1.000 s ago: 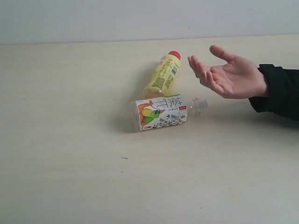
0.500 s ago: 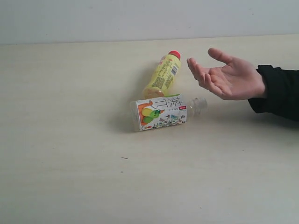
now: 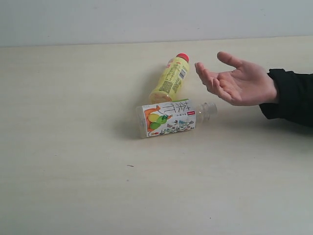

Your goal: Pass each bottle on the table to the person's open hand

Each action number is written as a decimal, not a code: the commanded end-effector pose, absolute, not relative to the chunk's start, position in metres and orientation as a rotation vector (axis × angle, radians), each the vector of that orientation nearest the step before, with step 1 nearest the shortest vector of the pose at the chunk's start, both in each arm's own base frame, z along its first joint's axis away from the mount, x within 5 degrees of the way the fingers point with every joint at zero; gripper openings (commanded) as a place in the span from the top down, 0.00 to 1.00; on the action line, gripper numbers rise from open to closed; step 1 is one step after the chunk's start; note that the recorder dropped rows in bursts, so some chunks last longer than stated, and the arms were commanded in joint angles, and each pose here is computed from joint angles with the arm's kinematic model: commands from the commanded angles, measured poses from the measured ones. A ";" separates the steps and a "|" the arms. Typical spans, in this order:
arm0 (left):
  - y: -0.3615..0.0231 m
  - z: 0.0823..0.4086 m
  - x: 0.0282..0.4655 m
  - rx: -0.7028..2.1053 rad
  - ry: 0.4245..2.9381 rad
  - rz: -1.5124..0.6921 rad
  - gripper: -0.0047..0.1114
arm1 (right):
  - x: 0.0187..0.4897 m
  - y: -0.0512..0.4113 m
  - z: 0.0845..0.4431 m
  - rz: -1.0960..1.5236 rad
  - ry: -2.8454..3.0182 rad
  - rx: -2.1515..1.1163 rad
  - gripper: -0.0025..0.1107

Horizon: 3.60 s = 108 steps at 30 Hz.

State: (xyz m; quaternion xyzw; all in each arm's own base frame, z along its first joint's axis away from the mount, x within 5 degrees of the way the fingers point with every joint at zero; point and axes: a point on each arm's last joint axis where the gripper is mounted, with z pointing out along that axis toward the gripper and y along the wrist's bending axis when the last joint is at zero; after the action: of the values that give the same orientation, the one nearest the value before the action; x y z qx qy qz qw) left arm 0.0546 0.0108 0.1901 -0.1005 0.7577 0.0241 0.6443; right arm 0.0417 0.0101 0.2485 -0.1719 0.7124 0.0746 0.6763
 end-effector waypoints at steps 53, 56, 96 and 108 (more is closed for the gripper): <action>0.055 0.302 0.254 0.822 1.866 1.051 0.96 | 0.042 0.010 0.248 0.167 1.596 -0.383 0.98; 0.076 0.295 0.255 0.879 1.952 1.410 0.96 | 0.042 0.010 0.248 0.167 1.596 -0.383 0.98; -0.272 0.208 0.352 1.562 2.202 -0.120 0.96 | 0.042 0.010 0.248 0.167 1.596 -0.383 0.98; -0.278 0.199 0.353 1.636 2.167 -0.106 0.45 | 0.042 0.010 0.249 0.172 1.595 -0.380 0.98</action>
State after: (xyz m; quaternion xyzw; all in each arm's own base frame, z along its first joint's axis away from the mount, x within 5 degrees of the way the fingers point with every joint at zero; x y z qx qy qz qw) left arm 0.3528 -0.2755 0.1948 0.5850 0.7843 -0.0385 0.2027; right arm 0.0417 0.0101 0.2484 -0.1719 0.7125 0.0745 0.6762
